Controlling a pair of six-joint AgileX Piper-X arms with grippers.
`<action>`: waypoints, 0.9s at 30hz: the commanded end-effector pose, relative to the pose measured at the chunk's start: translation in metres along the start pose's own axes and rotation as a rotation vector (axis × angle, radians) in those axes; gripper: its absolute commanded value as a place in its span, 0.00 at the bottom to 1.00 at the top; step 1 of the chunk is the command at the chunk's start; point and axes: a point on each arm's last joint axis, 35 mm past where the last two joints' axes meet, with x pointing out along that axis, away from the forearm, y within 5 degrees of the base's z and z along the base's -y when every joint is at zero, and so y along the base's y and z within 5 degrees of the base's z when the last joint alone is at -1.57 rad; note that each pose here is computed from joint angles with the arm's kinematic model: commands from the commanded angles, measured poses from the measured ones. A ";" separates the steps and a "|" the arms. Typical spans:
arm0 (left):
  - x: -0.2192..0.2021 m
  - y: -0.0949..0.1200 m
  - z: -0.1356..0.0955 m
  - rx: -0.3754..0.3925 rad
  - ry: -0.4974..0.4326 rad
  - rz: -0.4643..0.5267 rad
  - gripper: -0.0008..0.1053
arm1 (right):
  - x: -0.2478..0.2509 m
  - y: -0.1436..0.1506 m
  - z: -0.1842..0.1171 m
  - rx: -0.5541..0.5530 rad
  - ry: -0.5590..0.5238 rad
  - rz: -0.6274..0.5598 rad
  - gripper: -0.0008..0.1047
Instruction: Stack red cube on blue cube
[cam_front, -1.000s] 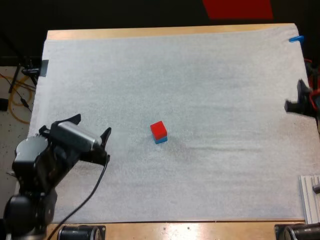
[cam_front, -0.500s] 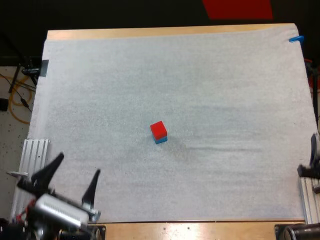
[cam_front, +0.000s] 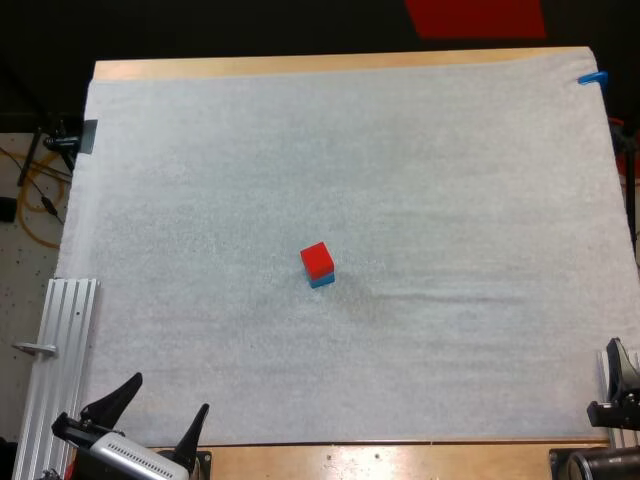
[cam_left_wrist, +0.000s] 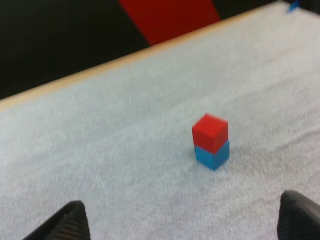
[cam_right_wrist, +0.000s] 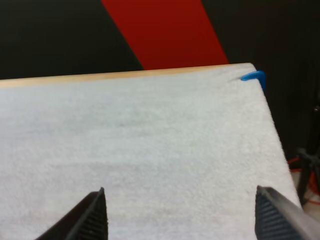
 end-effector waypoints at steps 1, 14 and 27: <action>0.002 0.001 0.002 0.000 0.012 0.009 0.71 | 0.000 0.000 0.002 -0.030 -0.001 0.023 0.58; 0.041 0.014 0.000 -0.020 -0.060 0.013 0.71 | 0.022 0.006 -0.006 -0.075 -0.029 0.086 0.58; 0.081 0.025 -0.028 -0.051 0.016 -0.065 0.71 | 0.043 0.012 -0.027 -0.066 0.061 0.115 0.58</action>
